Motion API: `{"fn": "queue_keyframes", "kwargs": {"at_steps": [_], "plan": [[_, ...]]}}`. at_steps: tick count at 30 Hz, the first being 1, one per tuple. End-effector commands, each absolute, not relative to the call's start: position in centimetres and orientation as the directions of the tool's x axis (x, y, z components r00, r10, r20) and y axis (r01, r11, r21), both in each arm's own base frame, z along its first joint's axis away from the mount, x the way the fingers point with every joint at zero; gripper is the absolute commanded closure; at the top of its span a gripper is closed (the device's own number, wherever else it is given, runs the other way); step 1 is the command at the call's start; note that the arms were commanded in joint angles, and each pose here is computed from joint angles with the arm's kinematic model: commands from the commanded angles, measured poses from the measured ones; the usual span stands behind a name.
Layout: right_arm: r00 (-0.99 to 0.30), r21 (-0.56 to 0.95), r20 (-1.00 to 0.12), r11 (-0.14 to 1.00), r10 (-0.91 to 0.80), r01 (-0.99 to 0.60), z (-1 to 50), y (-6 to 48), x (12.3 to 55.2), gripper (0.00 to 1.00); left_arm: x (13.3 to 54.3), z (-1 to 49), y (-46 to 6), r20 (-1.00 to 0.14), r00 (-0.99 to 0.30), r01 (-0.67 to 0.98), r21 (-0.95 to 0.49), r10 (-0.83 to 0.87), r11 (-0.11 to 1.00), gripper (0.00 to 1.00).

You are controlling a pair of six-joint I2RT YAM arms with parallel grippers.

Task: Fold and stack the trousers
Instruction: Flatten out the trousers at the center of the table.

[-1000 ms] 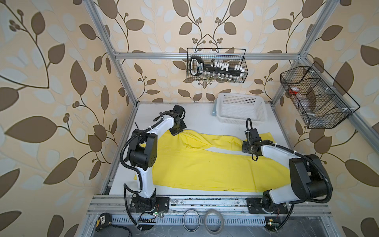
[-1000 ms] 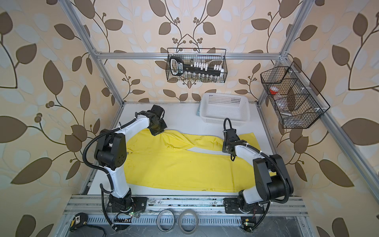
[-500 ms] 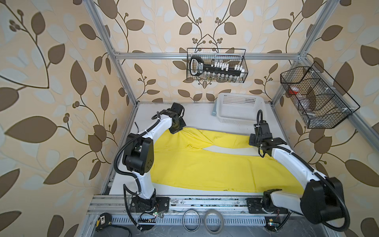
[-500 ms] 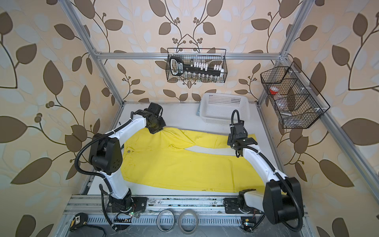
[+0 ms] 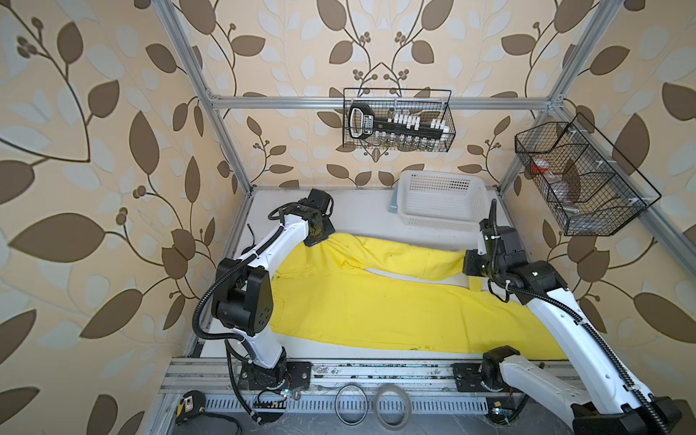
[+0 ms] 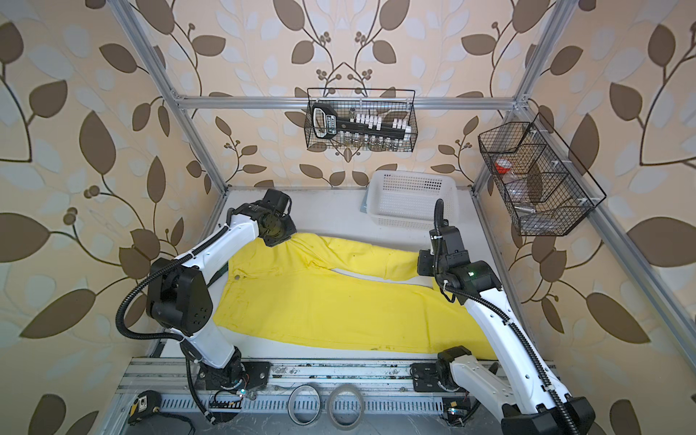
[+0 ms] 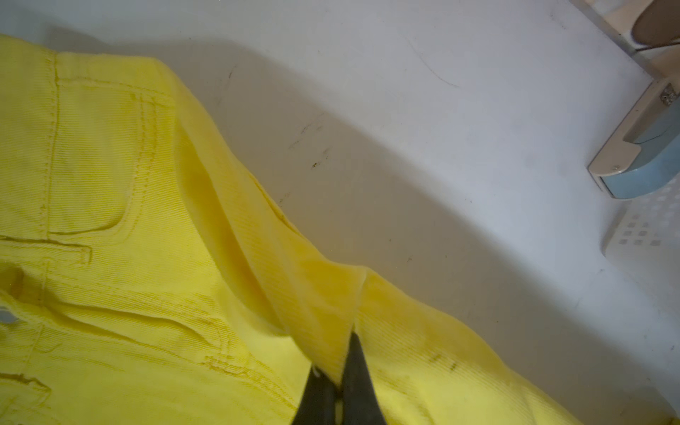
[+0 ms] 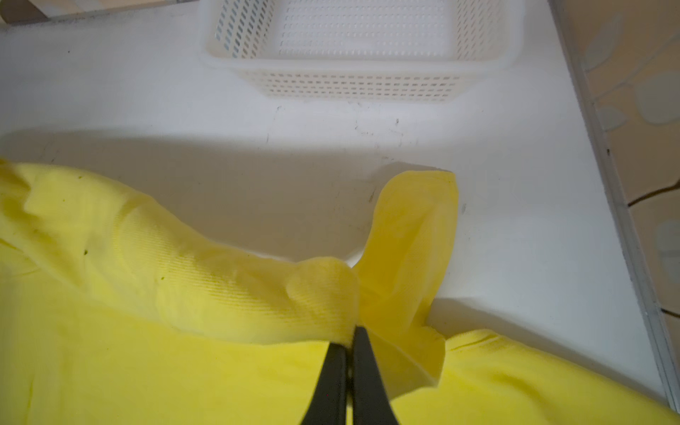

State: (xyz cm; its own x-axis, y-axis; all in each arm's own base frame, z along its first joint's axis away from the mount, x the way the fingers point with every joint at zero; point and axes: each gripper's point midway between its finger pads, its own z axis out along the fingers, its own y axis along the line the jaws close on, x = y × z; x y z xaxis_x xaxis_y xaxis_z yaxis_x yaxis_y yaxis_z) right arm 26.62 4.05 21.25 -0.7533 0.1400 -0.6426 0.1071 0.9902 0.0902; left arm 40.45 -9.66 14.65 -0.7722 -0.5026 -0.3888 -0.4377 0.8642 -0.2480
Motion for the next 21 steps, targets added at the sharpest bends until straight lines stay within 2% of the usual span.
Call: {"fn": "queue_keyframes", "kwargs": {"at_steps": [1,4,13,16,21], "plan": [[-0.81,0.064,-0.571,0.991,0.134,0.118,19.1,3.6,25.2,0.99,40.6,16.0,-8.2,-0.445,-0.742,-0.442,-0.237,-0.501,0.865,1.0],[-0.799,0.05,-0.585,0.99,0.139,0.135,18.3,3.0,27.6,0.99,41.1,15.4,-8.4,-0.441,-0.747,-0.439,-0.233,-0.497,0.868,1.0],[-0.774,-0.17,-0.633,0.976,-0.004,0.135,15.7,1.6,37.8,0.92,41.7,12.8,-8.3,-0.421,-0.762,-0.456,-0.189,-0.491,0.87,1.0],[-0.769,-0.199,-0.638,0.973,-0.041,0.114,14.0,1.9,40.3,0.82,41.6,12.5,-8.1,-0.421,-0.765,-0.458,-0.175,-0.487,0.871,1.0],[-0.752,-0.257,-0.656,0.957,-0.069,0.137,14.3,1.7,41.3,0.5,41.3,12.1,-7.9,-0.419,-0.768,-0.46,-0.164,-0.484,0.873,1.0]]}}
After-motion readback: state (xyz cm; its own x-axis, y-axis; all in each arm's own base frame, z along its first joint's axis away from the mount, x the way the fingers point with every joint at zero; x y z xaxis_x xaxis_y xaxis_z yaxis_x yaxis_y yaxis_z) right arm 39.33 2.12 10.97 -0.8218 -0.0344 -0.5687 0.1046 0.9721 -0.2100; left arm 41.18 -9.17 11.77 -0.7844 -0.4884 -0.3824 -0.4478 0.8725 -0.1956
